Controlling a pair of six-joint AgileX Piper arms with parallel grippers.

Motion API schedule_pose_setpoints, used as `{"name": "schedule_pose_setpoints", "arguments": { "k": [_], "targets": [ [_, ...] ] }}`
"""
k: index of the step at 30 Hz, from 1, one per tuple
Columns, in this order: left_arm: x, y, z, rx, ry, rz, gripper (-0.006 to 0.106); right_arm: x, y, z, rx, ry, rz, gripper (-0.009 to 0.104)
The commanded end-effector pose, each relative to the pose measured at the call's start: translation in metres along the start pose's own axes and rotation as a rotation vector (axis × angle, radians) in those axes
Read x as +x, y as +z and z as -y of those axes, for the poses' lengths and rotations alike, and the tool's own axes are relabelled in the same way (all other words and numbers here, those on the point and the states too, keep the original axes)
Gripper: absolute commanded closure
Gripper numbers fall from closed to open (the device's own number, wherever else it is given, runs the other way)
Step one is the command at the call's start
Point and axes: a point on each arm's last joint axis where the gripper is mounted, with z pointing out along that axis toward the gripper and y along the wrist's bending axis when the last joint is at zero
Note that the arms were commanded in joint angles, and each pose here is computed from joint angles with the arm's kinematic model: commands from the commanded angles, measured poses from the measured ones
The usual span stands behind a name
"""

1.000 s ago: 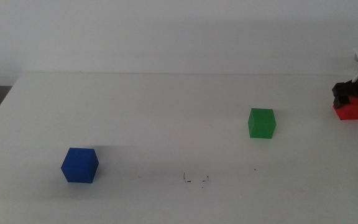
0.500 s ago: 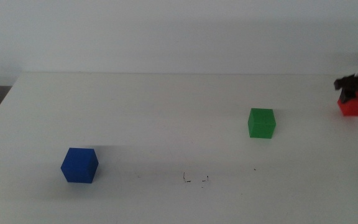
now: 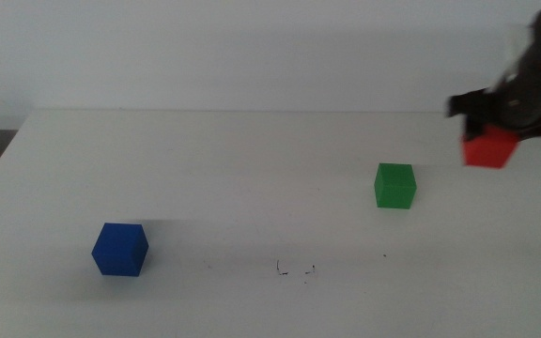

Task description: Stack red cubes first, then green, then blue cubes in a specific spot.

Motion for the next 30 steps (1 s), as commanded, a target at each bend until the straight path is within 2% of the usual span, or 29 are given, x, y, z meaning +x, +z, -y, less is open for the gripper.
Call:
{"name": "schedule_pose_setpoints", "arguments": {
  "k": [1, 9, 14, 20, 30],
  "targets": [
    [-0.001, 0.0, 0.0, -0.002, -0.005, 0.016, 0.007, 0.013, -0.014, -0.023, -0.009, -0.001, 0.012, 0.081],
    [-0.001, 0.0, 0.0, -0.002, -0.005, 0.016, 0.007, 0.056, -0.035, -0.116, -0.108, -0.065, 0.008, 0.081],
    [-0.001, 0.0, 0.0, -0.002, -0.005, 0.016, 0.007, 0.082, -0.032, -0.155, -0.149, -0.099, -0.019, 0.081],
    [-0.001, 0.0, 0.0, -0.002, -0.005, 0.016, 0.007, 0.108, -0.024, -0.185, -0.156, -0.127, -0.064, 0.08],
    [-0.001, 0.0, 0.0, -0.002, -0.005, 0.016, 0.007, 0.127, -0.018, -0.206, -0.178, -0.103, -0.082, 0.08]
  ]
}}
